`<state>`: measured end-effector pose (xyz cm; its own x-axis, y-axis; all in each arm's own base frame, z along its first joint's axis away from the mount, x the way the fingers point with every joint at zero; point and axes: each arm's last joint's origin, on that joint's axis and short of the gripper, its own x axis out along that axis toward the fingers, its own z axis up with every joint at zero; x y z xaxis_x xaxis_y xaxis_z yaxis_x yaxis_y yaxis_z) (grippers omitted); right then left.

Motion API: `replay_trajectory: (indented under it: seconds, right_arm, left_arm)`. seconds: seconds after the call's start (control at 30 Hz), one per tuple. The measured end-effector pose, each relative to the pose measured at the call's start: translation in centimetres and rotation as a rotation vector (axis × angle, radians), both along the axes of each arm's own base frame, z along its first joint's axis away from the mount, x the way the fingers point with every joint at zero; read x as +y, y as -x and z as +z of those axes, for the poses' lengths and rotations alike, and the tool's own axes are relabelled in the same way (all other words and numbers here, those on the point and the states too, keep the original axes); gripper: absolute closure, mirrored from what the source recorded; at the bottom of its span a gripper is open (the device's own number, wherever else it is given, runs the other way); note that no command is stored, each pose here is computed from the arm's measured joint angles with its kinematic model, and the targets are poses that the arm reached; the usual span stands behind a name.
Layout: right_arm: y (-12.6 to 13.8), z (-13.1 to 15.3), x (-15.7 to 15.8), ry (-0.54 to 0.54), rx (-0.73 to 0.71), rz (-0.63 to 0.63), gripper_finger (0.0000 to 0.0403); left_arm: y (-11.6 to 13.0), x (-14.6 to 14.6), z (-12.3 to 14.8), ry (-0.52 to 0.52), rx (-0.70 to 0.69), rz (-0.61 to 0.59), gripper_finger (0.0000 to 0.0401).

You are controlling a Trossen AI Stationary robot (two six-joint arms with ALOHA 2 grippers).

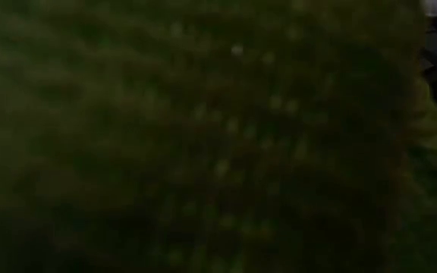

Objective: Fold microfiber towels
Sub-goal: Put the folded orange microfiber cloth into the transparent bin, then fold the green microfiber cloth

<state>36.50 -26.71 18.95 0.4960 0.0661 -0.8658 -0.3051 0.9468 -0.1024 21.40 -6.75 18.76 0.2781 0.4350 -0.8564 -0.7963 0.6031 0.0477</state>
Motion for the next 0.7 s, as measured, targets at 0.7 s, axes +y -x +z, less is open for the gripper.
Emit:
replay_trajectory:
  seconds: [0.7]
  right_arm:
    - [0.5,9.8,0.4,-0.034,0.171,-0.503,0.0168]
  left_arm:
    - [0.0,0.0,0.0,-0.001,-0.002,-0.002,0.0266]
